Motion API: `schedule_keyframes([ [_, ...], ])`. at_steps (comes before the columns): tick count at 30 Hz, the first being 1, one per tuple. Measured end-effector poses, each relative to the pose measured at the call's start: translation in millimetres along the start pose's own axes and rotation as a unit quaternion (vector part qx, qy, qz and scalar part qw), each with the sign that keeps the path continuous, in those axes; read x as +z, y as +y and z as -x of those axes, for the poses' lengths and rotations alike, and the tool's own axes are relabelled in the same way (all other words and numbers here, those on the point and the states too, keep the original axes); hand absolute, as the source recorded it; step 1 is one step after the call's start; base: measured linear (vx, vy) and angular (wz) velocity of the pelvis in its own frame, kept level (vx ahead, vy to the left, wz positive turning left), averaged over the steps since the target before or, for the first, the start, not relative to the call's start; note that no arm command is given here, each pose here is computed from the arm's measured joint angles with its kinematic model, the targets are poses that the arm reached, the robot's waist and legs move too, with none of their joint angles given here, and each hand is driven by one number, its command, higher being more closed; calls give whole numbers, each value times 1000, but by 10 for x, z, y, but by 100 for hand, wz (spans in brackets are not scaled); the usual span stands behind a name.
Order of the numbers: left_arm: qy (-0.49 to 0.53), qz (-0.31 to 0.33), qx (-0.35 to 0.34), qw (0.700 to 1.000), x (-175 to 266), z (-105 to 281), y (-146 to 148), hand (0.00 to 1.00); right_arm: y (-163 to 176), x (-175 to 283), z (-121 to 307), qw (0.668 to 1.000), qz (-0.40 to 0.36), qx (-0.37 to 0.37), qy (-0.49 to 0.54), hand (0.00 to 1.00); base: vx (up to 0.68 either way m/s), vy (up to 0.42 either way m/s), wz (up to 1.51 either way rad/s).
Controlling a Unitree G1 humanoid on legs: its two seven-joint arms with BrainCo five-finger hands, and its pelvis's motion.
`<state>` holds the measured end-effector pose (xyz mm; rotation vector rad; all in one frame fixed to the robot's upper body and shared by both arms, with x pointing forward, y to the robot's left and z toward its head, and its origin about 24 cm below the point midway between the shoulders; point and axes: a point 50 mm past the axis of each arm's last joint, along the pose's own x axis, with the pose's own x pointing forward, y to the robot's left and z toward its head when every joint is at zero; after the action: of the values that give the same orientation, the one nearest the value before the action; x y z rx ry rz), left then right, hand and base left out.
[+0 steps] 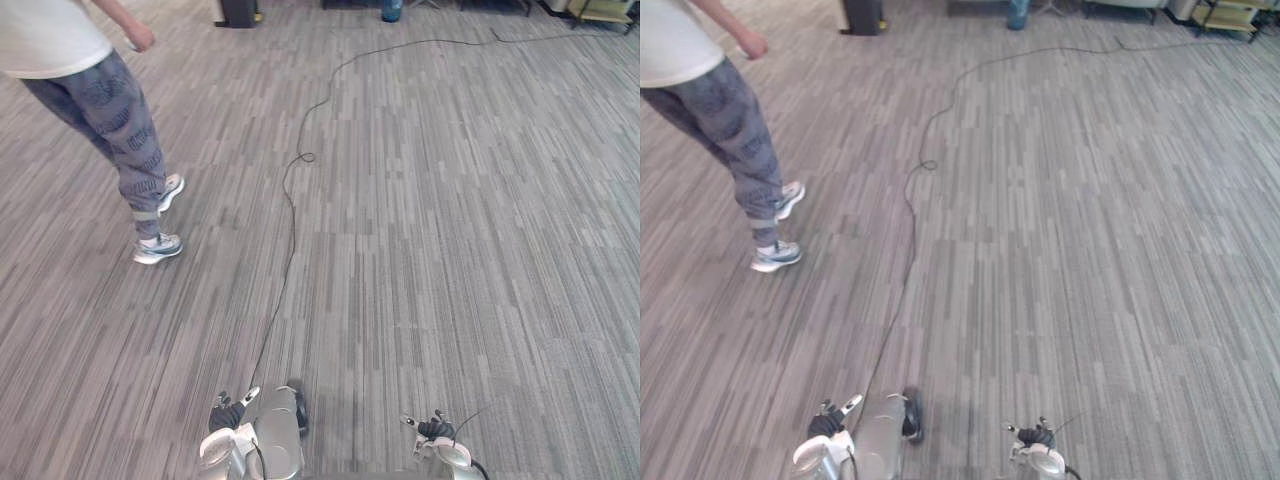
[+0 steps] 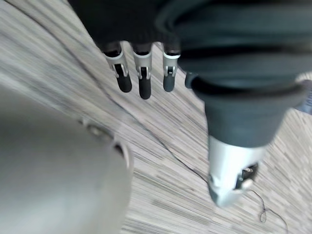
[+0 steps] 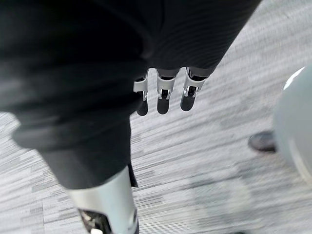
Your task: Pick up cushions and gather them together orderly.
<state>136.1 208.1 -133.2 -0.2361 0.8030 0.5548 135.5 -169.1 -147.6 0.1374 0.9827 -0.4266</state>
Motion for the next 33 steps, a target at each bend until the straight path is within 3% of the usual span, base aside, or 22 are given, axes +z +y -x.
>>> schedule_keyframes([
  [11,61,-36,17,997,-185,-24,106,0,-43,95,35,999,11,0,-43,0,468,118,-72],
  [18,67,-86,-28,994,-257,14,-123,0,-188,177,-9,999,7,-15,-49,0,644,-79,-7],
  [22,57,-76,-35,995,-222,22,-177,0,-175,223,-22,998,23,-10,-54,0,700,-64,-89],
  [25,34,-71,-17,997,-121,-2,-32,0,41,121,-4,998,50,21,-29,0,662,76,-126],
  [31,-8,-20,-21,1000,-12,31,-74,0,169,18,35,996,73,41,-14,0,764,336,-132],
  [33,-12,-31,-17,999,25,6,-26,0,178,-9,38,995,83,48,-9,0,713,396,-90],
])
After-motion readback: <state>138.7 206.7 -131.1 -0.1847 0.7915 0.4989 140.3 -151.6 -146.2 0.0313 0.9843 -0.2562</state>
